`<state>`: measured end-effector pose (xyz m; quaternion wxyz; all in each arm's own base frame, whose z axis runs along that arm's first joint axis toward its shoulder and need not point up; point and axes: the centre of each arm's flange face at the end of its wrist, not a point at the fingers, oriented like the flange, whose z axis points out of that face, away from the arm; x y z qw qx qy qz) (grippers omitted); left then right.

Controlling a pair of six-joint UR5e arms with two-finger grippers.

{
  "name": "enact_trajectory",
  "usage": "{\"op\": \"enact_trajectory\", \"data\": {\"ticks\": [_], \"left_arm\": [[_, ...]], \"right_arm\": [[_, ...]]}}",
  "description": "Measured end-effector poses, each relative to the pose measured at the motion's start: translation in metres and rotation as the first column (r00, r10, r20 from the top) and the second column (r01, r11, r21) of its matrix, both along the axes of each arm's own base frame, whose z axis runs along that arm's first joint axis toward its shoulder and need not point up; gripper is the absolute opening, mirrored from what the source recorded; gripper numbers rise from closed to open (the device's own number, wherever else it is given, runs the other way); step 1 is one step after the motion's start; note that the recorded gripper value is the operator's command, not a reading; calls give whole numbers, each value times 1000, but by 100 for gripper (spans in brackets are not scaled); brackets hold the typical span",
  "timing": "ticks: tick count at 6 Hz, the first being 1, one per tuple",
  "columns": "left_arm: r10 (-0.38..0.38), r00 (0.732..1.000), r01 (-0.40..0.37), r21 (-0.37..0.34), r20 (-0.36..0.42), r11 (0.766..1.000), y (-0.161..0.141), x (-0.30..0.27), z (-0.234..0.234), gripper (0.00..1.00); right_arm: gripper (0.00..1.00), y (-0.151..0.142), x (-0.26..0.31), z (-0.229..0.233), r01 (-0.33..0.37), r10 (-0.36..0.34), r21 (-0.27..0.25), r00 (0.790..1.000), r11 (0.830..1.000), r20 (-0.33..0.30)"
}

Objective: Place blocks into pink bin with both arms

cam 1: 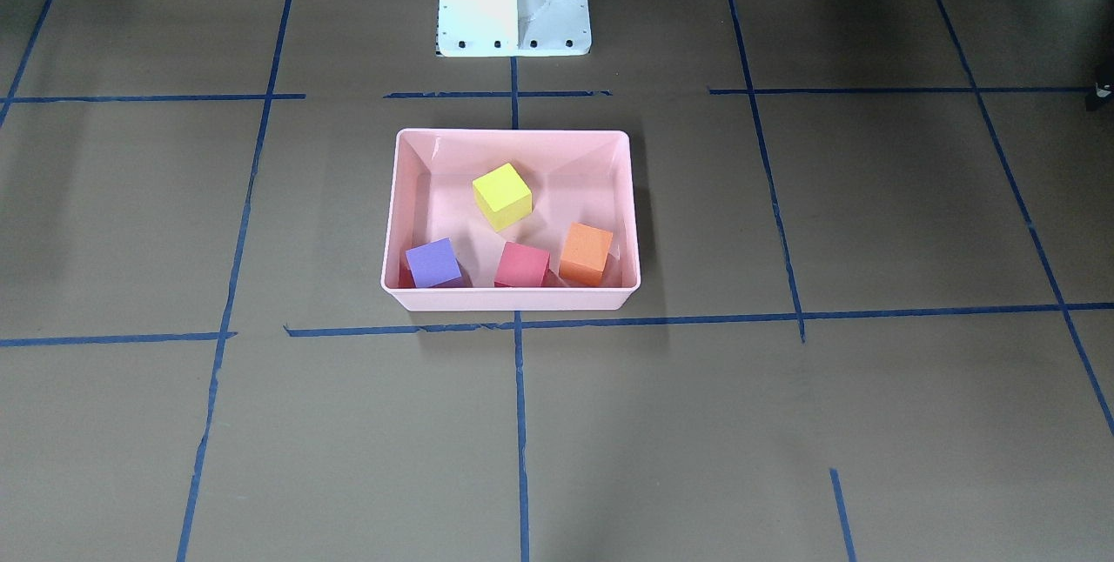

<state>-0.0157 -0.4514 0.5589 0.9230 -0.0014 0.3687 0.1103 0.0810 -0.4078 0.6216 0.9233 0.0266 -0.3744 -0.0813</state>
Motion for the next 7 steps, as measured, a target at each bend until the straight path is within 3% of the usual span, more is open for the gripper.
{"op": "enact_trajectory", "data": {"ticks": [3,7], "left_arm": [[-13,1000,14,-80,13,997,18,-2,33,100],[-6,1000,7,-85,18,996,23,0,37,100]], "right_arm": [[100,0,0,0,1,-1,2,1000,1000,-1],[100,0,-2,-2,3,-3,4,1000,1000,5]]}}
